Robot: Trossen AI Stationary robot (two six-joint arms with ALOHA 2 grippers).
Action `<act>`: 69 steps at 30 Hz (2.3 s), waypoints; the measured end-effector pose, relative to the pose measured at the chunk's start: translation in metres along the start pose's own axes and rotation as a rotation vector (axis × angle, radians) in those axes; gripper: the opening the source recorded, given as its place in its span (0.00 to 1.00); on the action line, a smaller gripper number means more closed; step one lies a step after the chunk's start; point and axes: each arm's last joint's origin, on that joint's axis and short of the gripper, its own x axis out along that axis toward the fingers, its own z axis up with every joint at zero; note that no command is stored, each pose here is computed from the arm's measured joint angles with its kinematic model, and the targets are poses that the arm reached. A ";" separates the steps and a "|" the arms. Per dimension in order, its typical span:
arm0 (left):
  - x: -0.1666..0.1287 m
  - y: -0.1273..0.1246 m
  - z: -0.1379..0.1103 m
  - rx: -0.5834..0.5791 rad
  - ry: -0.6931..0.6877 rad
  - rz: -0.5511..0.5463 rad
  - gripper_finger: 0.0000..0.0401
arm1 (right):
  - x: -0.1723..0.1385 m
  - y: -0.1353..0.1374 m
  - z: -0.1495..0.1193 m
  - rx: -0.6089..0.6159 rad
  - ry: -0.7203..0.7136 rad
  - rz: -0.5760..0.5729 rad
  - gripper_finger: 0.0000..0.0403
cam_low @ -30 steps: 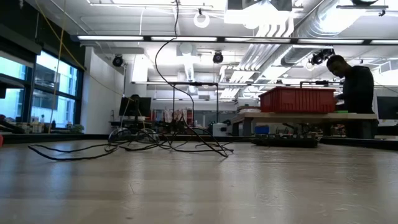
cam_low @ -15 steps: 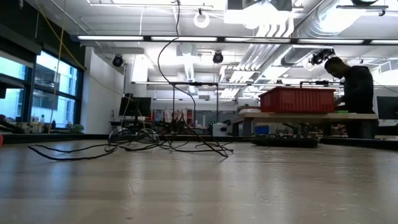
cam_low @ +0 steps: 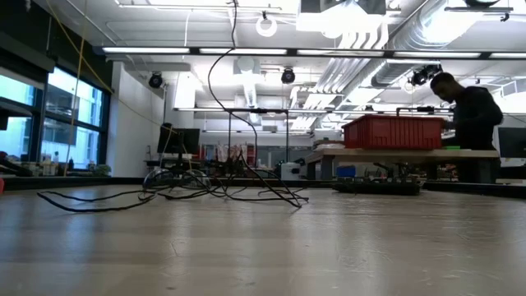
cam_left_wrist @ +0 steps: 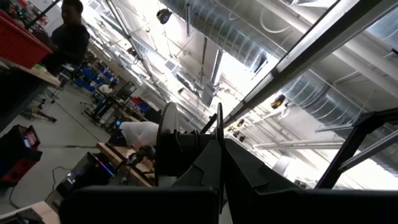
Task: Coil cords
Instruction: Coil the black wire on the black spool
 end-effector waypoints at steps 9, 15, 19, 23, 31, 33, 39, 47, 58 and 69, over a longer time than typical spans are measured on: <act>0.000 0.000 0.000 0.000 -0.003 0.005 0.00 | 0.000 0.001 0.000 -0.008 0.000 0.017 0.14; 0.000 0.000 0.000 0.000 -0.003 0.005 0.00 | 0.000 0.000 0.000 0.008 0.002 0.015 0.03; 0.000 0.000 0.000 -0.007 -0.004 0.006 0.00 | 0.000 0.000 0.000 0.007 0.003 0.016 0.03; 0.000 0.000 0.000 -0.007 -0.004 0.006 0.00 | 0.000 0.000 -0.001 0.007 0.008 0.017 0.09; 0.000 0.000 0.000 -0.007 -0.004 0.006 0.00 | 0.000 0.000 -0.001 -0.007 0.007 0.016 0.24; 0.000 0.000 0.000 -0.008 -0.004 0.006 0.00 | 0.000 -0.001 0.000 -0.007 0.003 0.015 0.24; 0.000 0.000 0.000 -0.007 -0.004 0.007 0.00 | 0.001 -0.006 0.003 0.015 -0.037 -0.001 0.22; 0.000 0.000 0.000 -0.007 -0.004 0.007 0.00 | 0.002 -0.007 0.003 0.021 -0.033 0.027 0.20; 0.000 0.000 0.000 -0.007 -0.004 0.007 0.00 | 0.002 -0.007 0.002 0.020 -0.027 0.035 0.20; 0.000 0.000 0.000 -0.007 -0.004 0.007 0.00 | 0.002 -0.009 -0.001 0.015 -0.001 0.049 0.20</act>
